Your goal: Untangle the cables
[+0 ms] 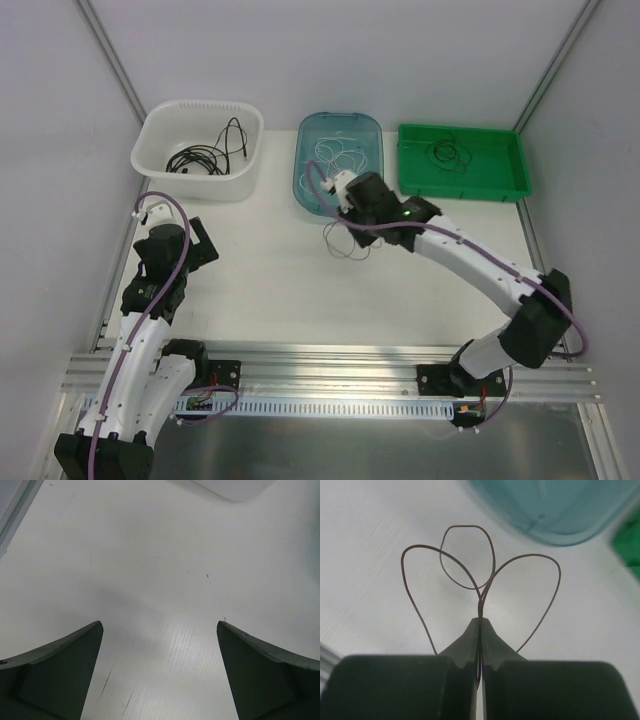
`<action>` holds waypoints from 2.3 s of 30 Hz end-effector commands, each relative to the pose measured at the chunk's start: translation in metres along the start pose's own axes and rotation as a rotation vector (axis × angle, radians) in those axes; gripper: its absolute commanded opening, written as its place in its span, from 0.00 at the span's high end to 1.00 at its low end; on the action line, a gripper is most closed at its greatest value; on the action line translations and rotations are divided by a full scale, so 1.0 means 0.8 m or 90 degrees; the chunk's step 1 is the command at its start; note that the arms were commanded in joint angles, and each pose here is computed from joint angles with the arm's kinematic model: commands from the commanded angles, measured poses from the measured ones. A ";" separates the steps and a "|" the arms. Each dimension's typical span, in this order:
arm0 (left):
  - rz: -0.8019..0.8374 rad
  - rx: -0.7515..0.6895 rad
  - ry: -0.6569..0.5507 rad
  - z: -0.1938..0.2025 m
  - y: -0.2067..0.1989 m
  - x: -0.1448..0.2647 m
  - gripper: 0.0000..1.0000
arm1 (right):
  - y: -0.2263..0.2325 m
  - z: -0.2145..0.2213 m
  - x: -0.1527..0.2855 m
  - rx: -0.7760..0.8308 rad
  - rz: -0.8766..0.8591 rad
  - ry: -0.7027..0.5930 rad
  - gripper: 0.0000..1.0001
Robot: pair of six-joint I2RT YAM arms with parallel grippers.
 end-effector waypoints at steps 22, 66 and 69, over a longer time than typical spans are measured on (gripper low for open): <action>0.027 -0.042 0.070 0.007 -0.010 -0.020 0.01 | -0.470 0.057 -0.018 -0.522 0.392 -0.191 0.99; 0.305 0.085 -0.176 -0.009 0.037 0.210 0.01 | 0.026 0.258 0.362 -0.503 0.452 -0.468 0.03; 0.310 0.082 -0.206 -0.004 0.050 0.228 0.01 | 0.049 0.278 0.365 -0.474 0.462 -0.500 0.03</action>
Point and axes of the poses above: each gripper's point midway between its finger pads, its own x axis back along the fingers, its own y axis along the line the jaws close on, z = x × y, the point moved 9 cm from there along x, back along the fingers, and after that the axes turned 6 degrees about x, right-handed, at the moved point
